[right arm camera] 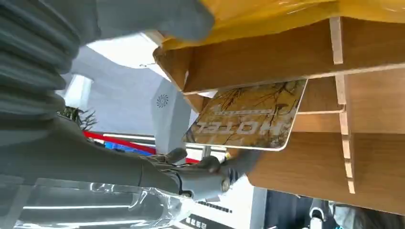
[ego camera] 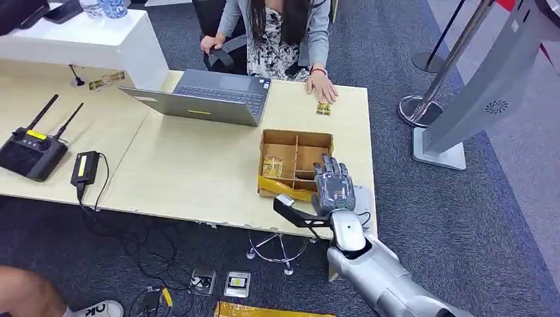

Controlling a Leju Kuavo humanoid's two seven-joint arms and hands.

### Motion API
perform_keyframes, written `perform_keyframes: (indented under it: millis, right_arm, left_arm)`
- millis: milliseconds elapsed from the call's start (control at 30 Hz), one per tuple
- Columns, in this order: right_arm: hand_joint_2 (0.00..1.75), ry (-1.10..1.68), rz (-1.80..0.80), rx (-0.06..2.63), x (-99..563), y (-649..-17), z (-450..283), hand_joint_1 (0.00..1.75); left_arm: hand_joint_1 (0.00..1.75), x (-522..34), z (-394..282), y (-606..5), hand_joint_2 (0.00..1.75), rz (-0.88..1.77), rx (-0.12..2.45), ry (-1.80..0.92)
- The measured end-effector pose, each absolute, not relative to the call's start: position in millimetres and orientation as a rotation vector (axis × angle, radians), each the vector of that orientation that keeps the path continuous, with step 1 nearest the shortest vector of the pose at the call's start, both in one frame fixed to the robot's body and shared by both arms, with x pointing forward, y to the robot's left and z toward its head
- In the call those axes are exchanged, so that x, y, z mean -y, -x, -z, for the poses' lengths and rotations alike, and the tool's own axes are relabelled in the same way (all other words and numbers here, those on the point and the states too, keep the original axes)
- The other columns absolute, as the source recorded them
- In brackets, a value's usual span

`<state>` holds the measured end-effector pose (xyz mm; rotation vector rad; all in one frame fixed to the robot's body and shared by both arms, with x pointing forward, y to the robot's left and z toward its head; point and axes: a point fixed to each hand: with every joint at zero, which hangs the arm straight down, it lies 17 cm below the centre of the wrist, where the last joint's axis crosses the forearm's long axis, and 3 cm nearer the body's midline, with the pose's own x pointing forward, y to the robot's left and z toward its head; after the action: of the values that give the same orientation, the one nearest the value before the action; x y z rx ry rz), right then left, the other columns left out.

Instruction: Pass the card to the sensor for recognition and then transmit it.

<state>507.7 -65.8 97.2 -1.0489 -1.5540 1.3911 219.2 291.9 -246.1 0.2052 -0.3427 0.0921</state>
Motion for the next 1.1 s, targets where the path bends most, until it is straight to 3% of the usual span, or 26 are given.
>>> perform_keyframes:
  millis: [767, 800, 833, 900, 933, 1100]
  right_arm:
    - [1.75, 1.089, -1.361, 1.523, 87, -517, -100, 1.75]
    - [1.75, 1.089, -1.365, 1.520, 87, -517, -99, 1.64]
    - [1.75, 1.087, -1.369, 1.521, 87, -517, -99, 0.07]
    - [1.75, 1.083, -1.376, 1.526, 85, -516, -98, 0.00]
    - [0.00, 1.078, -1.381, 1.528, 84, -515, -97, 0.00]
    - [0.00, 1.060, -1.390, 1.543, 76, -512, -97, 0.00]
  left_arm:
    - [0.00, -285, 243, -228, 0.00, -0.032, 0.347, -0.204]
    - [0.00, -285, 243, -228, 0.00, -0.032, 0.346, -0.205]
    - [0.00, -285, 243, -228, 0.00, -0.032, 0.345, -0.204]
    - [0.00, -285, 243, -228, 0.00, -0.033, 0.344, -0.204]
    - [0.00, -285, 243, -228, 0.00, -0.035, 0.343, -0.203]
    - [0.00, -284, 243, -227, 0.00, -0.039, 0.342, -0.202]
